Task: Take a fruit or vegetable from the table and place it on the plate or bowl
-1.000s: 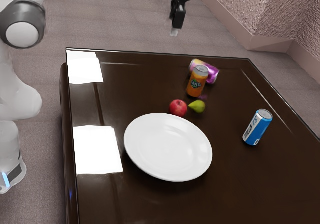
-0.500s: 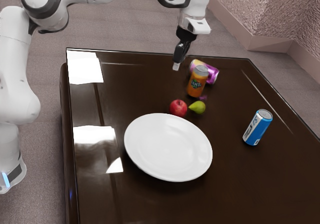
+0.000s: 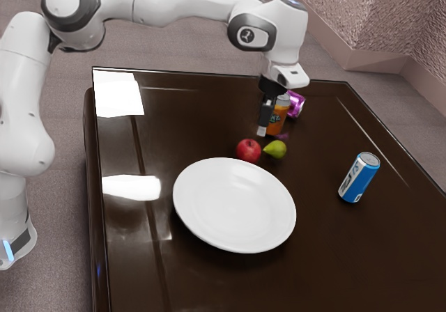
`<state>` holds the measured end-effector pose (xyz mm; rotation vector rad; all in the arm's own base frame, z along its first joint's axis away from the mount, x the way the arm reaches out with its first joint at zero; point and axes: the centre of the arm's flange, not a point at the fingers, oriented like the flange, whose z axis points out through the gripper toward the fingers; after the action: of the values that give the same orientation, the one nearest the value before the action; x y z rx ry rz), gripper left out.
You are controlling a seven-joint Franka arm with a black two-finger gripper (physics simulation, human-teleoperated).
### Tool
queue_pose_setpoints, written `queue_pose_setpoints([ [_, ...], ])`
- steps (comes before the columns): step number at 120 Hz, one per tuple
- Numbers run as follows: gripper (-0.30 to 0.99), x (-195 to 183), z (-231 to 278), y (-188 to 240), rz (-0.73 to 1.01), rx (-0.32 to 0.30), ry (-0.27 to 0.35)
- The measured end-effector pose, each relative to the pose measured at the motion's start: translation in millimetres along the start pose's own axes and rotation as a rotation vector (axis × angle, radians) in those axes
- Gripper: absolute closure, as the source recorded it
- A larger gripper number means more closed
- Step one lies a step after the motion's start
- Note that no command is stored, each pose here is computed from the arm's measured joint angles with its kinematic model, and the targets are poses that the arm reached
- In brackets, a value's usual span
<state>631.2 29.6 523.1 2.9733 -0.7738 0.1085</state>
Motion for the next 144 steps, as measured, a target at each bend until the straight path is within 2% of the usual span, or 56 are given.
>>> queue_pose_setpoints([
  [14, 0.02, 7.3, 26.0, -12.7, -0.065, -0.030, -0.009],
  [26, 0.02, 10.1, 45.3, -32.6, -0.114, -0.057, 0.007],
  [52, 0.02, 27.8, 56.2, -35.1, -0.138, 0.019, 0.079],
  [64, 0.02, 35.3, 67.2, -32.4, -0.146, 0.032, 0.125],
  [74, -0.01, 38.6, 90.8, -29.5, -0.152, 0.035, 0.128],
  [88, 0.03, 40.7, 101.4, -32.6, -0.175, 0.040, 0.146],
  [102, 0.26, 38.2, 93.0, -43.6, -0.202, 0.105, 0.159],
  [114, 0.43, 40.3, 97.3, -42.7, -0.211, 0.121, 0.160],
  [122, 0.46, 45.0, 93.9, -37.1, -0.205, 0.150, 0.153],
  [136, 0.47, 46.3, 39.9, -11.1, -0.210, 0.257, 0.083],
  [144, 0.47, 48.6, -1.6, 34.3, -0.185, 0.310, 0.059],
])
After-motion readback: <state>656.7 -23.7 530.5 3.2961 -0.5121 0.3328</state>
